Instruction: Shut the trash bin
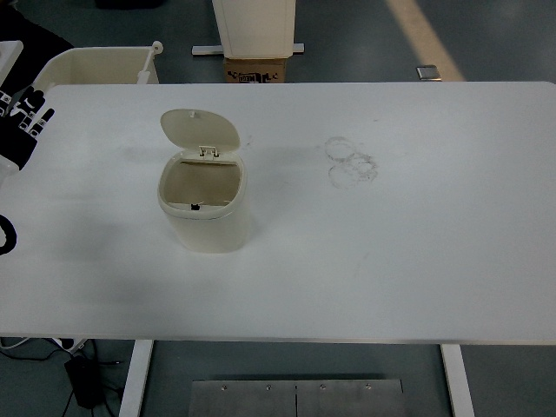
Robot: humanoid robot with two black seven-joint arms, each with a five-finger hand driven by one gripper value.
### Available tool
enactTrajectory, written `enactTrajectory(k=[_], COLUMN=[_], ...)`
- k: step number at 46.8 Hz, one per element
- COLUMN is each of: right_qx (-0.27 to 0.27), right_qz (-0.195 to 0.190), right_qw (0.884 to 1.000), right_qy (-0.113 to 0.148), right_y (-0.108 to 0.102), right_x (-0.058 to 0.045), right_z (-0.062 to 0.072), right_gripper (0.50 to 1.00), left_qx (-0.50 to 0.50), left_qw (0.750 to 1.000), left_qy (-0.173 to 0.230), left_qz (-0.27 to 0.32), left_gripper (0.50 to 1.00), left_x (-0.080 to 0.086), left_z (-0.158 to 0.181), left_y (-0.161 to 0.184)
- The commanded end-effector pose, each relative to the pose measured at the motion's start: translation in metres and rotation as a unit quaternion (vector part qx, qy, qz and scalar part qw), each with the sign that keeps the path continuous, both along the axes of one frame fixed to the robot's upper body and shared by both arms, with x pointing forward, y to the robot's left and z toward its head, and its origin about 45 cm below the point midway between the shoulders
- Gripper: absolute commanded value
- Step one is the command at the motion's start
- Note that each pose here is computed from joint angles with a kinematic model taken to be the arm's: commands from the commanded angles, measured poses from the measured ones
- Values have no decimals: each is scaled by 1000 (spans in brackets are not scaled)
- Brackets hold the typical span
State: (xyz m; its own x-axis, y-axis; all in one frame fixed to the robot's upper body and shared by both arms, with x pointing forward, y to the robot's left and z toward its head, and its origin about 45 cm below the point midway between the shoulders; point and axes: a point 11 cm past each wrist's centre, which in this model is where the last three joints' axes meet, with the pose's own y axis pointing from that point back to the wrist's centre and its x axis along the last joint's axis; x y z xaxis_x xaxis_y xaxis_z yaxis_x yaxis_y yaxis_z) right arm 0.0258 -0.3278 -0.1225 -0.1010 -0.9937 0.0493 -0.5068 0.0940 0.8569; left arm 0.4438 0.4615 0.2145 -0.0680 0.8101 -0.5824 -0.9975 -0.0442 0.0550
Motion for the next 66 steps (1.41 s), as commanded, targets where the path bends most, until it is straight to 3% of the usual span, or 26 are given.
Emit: enactTrajectory(k=[1, 21, 36, 43, 56, 66], right_qx=[0, 0, 0, 0, 0, 0], right_qz=[1, 1, 1, 1, 2, 2], right_qw=[1000, 1000, 1000, 1000, 1000, 1000], right_qy=[0, -2, -2, -3, -4, -4], right_y=[0, 0, 0, 0, 0, 0], right_x=[0, 3, 3, 3, 4, 4], right_z=[0, 0, 0, 0, 0, 0], right_gripper=[991, 991, 991, 991, 991, 991], left_qx=[0, 8, 17, 16, 46, 88], left_qw=[1000, 1000, 999, 999, 998, 991], left_qy=[3, 18, 14, 30, 40, 32], left_qz=[0, 19, 29, 5, -30, -98], left_gripper=[1000, 1000, 1000, 1000, 1000, 1000], left_x=[0, 1, 18, 29, 25, 26], left_z=[-2, -2, 23, 38, 82, 120], left_y=[-1, 3, -1, -18, -40, -69])
